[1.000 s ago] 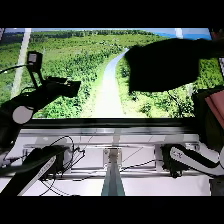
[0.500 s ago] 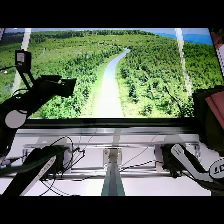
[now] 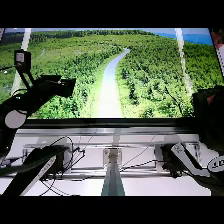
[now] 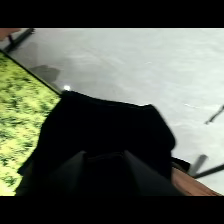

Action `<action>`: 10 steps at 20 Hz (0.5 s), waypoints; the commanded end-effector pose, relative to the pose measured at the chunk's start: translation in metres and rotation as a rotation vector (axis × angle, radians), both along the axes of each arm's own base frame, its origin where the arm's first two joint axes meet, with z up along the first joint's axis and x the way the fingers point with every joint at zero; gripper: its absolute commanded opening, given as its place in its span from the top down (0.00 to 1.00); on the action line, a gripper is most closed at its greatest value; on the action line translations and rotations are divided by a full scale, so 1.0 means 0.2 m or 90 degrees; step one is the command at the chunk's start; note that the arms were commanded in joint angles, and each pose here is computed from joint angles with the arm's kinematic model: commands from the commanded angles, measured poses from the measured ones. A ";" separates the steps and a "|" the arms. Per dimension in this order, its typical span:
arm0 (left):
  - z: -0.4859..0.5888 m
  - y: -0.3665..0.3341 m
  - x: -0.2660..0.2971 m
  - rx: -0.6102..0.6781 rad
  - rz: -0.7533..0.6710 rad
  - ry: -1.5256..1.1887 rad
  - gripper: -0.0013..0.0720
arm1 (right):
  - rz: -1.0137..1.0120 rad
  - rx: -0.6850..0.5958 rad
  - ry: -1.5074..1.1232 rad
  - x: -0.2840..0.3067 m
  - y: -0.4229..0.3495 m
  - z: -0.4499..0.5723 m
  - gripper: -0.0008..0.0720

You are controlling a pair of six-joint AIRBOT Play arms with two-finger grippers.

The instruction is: Fold the clothes and pants, and hang the long-sleeved shirts on hangers.

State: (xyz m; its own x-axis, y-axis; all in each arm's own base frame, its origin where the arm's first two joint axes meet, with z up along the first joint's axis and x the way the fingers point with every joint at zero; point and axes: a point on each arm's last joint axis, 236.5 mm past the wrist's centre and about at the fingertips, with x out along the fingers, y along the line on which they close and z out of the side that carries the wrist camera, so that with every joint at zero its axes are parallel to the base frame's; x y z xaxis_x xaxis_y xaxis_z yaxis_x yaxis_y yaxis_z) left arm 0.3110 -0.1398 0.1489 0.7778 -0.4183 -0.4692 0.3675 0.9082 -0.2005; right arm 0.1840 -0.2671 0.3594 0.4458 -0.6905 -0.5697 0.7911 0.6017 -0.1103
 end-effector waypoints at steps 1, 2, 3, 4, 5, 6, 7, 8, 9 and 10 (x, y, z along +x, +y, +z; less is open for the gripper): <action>0.00 0.00 0.00 0.000 0.001 -0.001 0.03 | 0.141 0.077 -0.088 0.27 0.20 -0.01 0.83; 0.00 0.00 0.00 0.000 0.001 -0.002 0.03 | 0.208 0.110 -0.121 0.37 0.32 0.00 0.96; 0.00 0.00 0.00 0.000 0.001 -0.001 0.03 | 0.284 0.142 -0.150 0.48 0.47 0.01 0.96; 0.00 0.00 0.00 0.000 0.001 -0.001 0.03 | 0.348 0.165 -0.168 0.56 0.60 0.03 0.96; 0.00 0.00 0.00 0.000 0.001 -0.001 0.03 | 0.409 0.180 -0.170 0.62 0.74 0.04 0.96; 0.00 0.00 0.00 0.000 0.001 -0.002 0.04 | 0.461 0.190 -0.161 0.67 0.87 0.03 0.96; 0.00 0.00 0.00 0.000 0.001 -0.001 0.04 | 0.515 0.201 -0.149 0.71 1.01 0.02 0.96; 0.00 0.00 0.00 0.000 0.001 -0.001 0.03 | 0.575 0.211 -0.134 0.75 1.16 0.00 0.96; 0.00 0.00 0.00 0.000 0.001 -0.001 0.04 | 0.632 0.215 -0.112 0.77 1.31 -0.03 0.96; 0.00 0.00 0.00 0.000 0.001 -0.002 0.03 | 0.680 0.213 -0.086 0.79 1.45 -0.06 0.96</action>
